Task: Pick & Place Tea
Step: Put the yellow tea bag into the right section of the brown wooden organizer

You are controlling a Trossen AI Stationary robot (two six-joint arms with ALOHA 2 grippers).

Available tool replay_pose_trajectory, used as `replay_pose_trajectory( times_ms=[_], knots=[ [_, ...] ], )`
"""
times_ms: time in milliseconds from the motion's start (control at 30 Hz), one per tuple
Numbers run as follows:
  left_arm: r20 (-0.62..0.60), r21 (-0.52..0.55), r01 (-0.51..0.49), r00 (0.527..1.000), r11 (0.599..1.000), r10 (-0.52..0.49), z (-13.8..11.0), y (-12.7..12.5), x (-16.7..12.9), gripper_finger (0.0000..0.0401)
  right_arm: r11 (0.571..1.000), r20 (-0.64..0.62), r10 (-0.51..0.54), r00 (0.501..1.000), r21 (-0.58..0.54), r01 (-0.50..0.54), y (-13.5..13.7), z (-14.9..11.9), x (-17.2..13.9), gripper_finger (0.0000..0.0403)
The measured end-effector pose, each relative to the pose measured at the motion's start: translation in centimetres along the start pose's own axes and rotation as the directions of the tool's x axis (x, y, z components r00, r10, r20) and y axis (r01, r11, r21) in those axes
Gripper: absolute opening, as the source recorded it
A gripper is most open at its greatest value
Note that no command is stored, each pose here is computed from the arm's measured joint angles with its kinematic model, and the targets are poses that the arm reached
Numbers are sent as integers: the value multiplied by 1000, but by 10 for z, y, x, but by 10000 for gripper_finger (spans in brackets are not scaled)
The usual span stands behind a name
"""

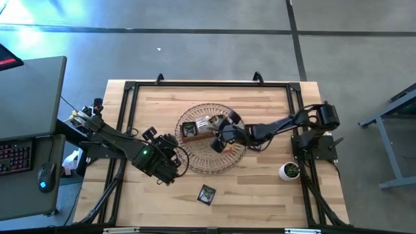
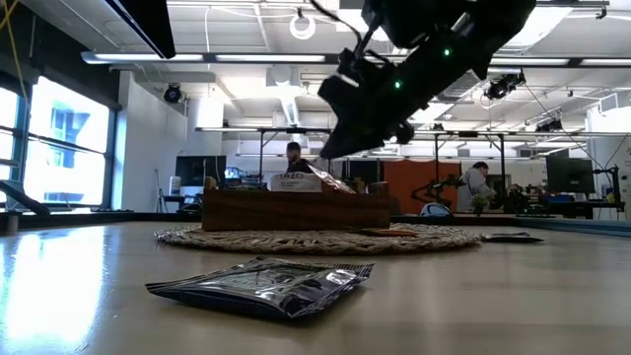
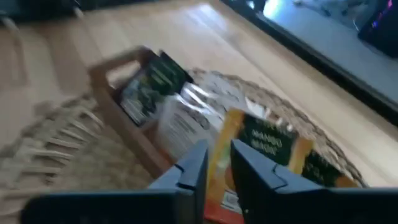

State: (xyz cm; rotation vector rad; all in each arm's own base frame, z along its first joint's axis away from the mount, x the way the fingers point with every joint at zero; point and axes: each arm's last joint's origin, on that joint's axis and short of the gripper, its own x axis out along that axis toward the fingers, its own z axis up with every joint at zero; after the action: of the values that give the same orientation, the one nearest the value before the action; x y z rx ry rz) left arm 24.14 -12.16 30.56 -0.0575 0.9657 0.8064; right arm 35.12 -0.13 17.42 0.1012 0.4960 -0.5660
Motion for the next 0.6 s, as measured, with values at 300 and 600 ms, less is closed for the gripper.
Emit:
replay_pose_trajectory(
  times_ms=[300,600],
  knots=[
    [-5,-2,4,1000,1000,-4,0,0,0,117,999,-61,-19,998,35,21,-18,-4,15,10],
    [-11,-2,6,1000,1000,-6,0,0,0,117,999,-169,-53,984,-5,53,-31,-12,18,3]
  ],
)
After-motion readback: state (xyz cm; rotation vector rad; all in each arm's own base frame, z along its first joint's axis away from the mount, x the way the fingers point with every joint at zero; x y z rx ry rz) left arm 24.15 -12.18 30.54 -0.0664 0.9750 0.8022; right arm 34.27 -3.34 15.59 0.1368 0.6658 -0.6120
